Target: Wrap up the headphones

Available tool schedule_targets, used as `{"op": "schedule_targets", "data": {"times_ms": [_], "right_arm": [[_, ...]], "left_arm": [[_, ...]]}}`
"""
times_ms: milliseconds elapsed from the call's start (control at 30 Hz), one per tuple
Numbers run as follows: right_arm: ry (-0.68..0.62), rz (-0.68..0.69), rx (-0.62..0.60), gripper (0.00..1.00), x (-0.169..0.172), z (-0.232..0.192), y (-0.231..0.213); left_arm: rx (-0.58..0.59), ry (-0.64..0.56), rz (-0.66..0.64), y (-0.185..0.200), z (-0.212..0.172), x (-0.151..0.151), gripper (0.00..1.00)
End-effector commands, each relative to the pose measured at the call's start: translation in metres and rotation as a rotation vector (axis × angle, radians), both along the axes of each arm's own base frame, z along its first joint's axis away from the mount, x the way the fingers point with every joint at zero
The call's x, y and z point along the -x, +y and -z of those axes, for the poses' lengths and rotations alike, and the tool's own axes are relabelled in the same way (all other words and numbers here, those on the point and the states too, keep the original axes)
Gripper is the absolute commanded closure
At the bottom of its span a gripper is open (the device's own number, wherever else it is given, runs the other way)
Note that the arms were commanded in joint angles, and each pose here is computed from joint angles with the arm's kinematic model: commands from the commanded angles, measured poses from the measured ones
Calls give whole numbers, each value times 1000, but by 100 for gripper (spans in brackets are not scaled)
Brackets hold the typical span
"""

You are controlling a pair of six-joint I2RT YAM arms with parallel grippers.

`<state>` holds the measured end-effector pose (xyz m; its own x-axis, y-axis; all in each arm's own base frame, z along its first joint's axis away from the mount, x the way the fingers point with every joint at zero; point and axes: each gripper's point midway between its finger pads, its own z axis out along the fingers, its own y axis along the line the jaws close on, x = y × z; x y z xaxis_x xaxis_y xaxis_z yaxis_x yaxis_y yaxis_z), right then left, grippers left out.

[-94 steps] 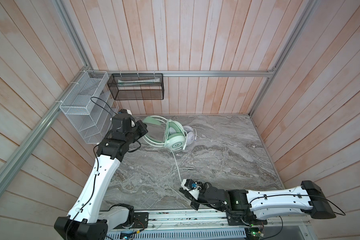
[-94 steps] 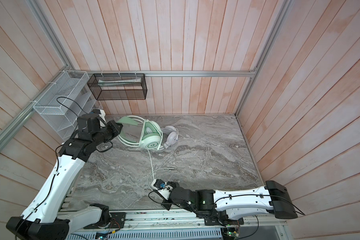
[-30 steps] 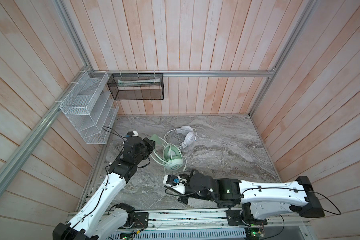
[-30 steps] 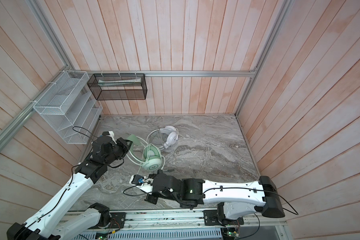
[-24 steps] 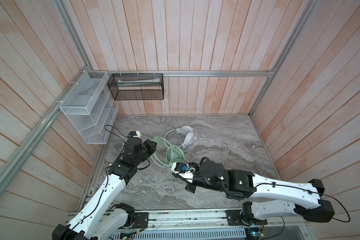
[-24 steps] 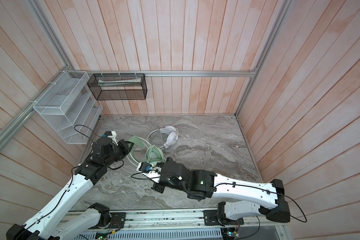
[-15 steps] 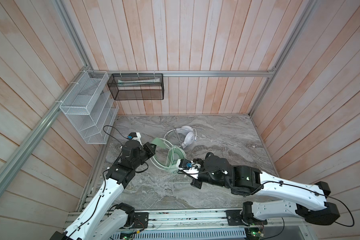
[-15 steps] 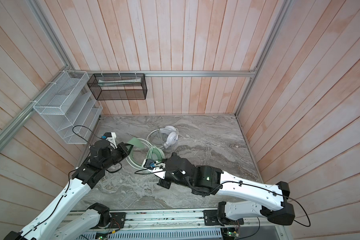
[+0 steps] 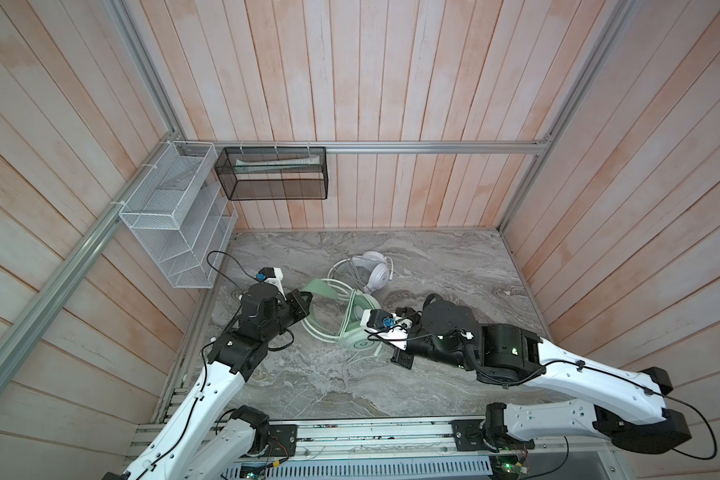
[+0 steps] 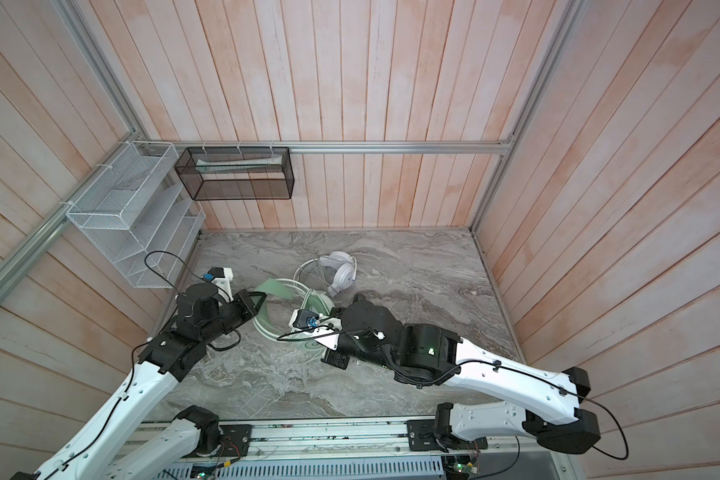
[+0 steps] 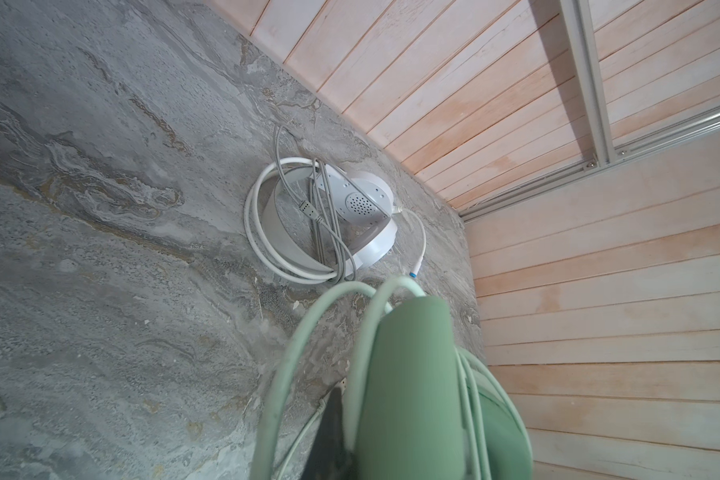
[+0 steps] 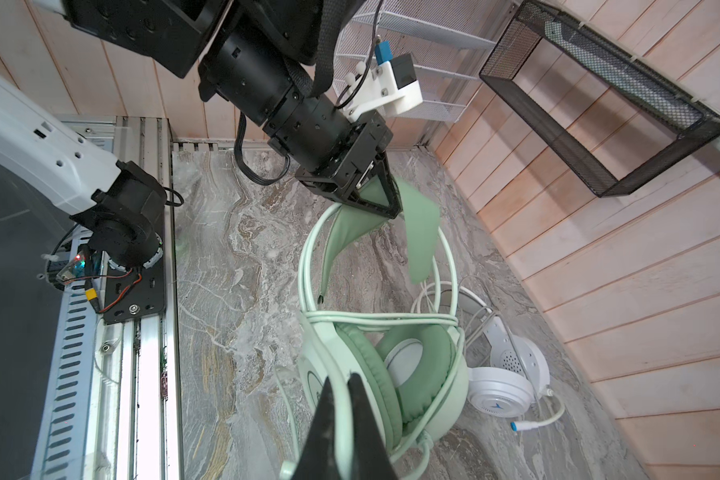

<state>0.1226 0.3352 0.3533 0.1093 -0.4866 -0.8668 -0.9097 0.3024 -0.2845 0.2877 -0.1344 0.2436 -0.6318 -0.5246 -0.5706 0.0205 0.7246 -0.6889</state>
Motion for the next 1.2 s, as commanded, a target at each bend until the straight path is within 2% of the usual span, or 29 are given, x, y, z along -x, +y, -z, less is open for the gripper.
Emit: {"op": "schedule_targets", "data": {"times_ms": [0, 167, 533, 733, 900, 1167], "right_arm": [[-67, 27, -123, 100, -4, -52, -12], [-87, 30, -104, 100, -7, -54, -8], [-116, 48, -67, 100, -20, -52, -3], [-172, 183, -34, 100, -57, -51, -15], [-229, 304, -12, 96, -88, -47, -25], [-262, 403, -17, 92, -114, -35, -24]], "left_arm": [[-80, -14, -12, 10, 7, 0, 100], [-101, -7, -10, 11, 10, 2, 100], [-38, -33, 93, -7, -3, 11, 100], [-59, -71, 165, -13, -9, 20, 100], [-99, -87, 188, -10, -9, 28, 100], [-47, -126, 244, -17, -23, 41, 100]]}}
